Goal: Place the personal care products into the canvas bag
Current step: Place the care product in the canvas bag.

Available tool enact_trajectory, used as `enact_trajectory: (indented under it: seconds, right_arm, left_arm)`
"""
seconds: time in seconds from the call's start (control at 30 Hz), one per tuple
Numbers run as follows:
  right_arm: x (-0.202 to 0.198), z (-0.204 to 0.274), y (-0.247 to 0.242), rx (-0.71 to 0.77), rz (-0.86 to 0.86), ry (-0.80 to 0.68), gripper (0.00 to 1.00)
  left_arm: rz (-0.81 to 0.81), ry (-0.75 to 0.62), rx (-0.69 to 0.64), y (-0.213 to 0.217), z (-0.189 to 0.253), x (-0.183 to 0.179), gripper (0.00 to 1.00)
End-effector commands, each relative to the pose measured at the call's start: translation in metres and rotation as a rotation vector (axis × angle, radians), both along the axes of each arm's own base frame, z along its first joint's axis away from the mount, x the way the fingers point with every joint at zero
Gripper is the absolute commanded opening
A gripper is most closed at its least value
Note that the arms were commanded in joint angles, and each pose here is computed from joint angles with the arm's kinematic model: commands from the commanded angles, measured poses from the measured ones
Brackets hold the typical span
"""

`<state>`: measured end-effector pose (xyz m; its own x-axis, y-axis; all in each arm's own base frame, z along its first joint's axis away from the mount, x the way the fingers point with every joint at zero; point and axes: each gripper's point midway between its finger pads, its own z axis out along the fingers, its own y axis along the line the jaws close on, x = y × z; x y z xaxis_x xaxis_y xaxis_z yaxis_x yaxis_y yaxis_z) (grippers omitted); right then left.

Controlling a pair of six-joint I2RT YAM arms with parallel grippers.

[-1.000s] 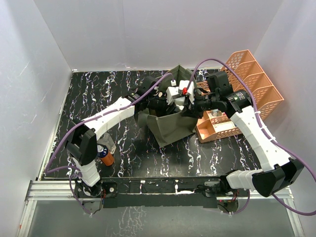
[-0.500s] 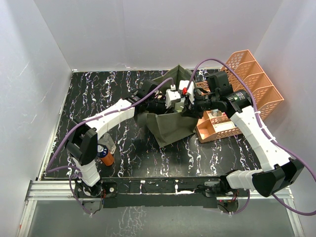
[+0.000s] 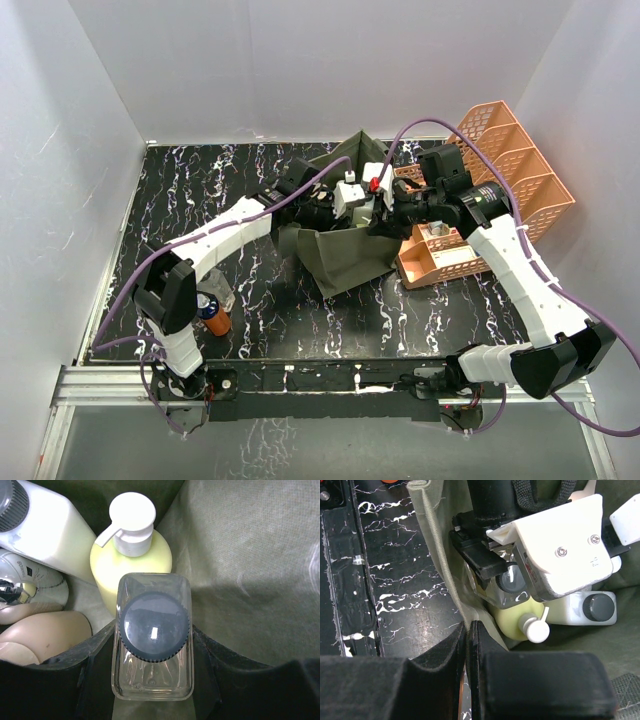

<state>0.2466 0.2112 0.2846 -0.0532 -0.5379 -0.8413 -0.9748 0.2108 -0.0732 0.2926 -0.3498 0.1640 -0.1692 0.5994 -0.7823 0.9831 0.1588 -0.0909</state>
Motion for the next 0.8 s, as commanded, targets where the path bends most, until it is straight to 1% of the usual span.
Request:
enact_trajectory:
  seconds: [0.0,0.1,0.27,0.5,0.57,0.77]
  right_arm:
    - [-0.001,0.045,0.008,0.084,0.037,-0.12,0.09]
    - [-0.002,0.044,0.007,0.083,0.035,-0.122,0.09]
    - [-0.002,0.042,0.007,0.079,0.031,-0.121,0.09]
    - [-0.002,0.04,0.007,0.08,0.032,-0.115,0.09]
    - [-0.002,0.04,0.007,0.079,0.033,-0.113,0.09]
    - [-0.004,0.038,0.007,0.077,0.037,-0.109,0.09]
  left_arm:
    - [-0.008,0.102,0.021,0.009,0.009,-0.023,0.33]
    - [-0.012,0.088,0.01,0.009,0.012,-0.024,0.42]
    - [-0.021,0.116,0.016,0.008,0.015,-0.026,0.47]
    - [-0.027,0.101,0.002,0.007,0.028,-0.027,0.61]
    - [-0.028,0.091,-0.006,0.008,0.035,-0.027,0.67]
    - [-0.03,0.042,-0.032,0.008,0.055,-0.025,0.78]
